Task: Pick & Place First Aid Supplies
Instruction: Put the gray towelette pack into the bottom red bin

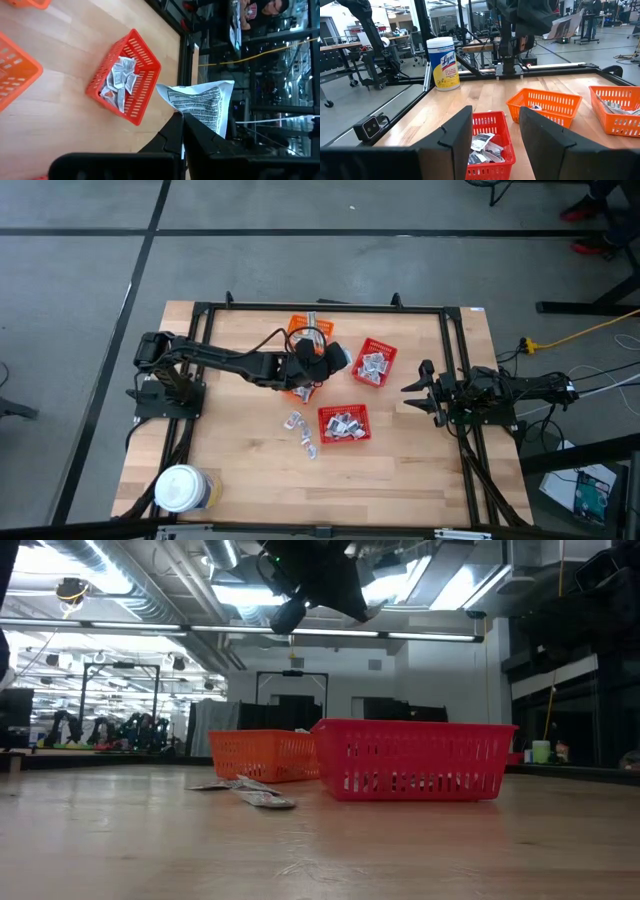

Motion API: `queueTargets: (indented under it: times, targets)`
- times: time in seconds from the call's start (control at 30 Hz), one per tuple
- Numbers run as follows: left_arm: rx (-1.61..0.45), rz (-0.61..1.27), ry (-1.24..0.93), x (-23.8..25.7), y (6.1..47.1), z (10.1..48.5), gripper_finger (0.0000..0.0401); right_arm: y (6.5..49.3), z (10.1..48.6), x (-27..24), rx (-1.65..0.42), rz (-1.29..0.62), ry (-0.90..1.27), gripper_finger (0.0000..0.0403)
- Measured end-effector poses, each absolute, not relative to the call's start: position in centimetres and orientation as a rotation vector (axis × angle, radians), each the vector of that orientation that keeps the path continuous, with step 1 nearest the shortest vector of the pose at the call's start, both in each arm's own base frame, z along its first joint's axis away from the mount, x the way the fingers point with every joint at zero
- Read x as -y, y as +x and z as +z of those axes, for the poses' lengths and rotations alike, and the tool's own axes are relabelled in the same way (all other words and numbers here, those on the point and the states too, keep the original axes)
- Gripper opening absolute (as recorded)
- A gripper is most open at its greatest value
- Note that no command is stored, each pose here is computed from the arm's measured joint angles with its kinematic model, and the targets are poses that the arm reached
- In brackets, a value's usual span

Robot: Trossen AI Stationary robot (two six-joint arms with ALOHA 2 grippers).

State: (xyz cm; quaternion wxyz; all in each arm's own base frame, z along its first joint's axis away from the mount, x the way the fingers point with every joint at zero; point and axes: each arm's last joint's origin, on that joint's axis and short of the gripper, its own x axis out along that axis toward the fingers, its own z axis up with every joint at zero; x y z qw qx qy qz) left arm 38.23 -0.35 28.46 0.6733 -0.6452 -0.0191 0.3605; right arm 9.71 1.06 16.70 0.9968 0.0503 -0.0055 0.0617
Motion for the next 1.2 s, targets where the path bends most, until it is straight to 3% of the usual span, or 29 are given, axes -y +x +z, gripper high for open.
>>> queueTargets:
  times: [0.47, 0.87, 1.07, 1.2]
  targets:
    - [-0.121, 0.698, -1.345, 0.7, 38.4, 28.4, 0.0003, 9.7, 16.7, -1.1, 0.012, 0.124, 0.101, 0.0163]
    - [-0.21, 0.431, -0.884, 1.0, 39.2, 29.7, 0.0003, 9.7, 16.7, -1.1, 0.011, 0.123, 0.101, 0.0163]
    - [-0.206, 0.497, -0.668, 0.7, 39.2, 29.7, 0.0003, 9.7, 16.7, -1.1, 0.011, 0.124, 0.101, 0.0163]
    - [-0.188, 0.557, -0.654, 0.6, 39.2, 29.5, 0.0003, 9.7, 16.7, -1.1, 0.011, 0.124, 0.101, 0.0163]
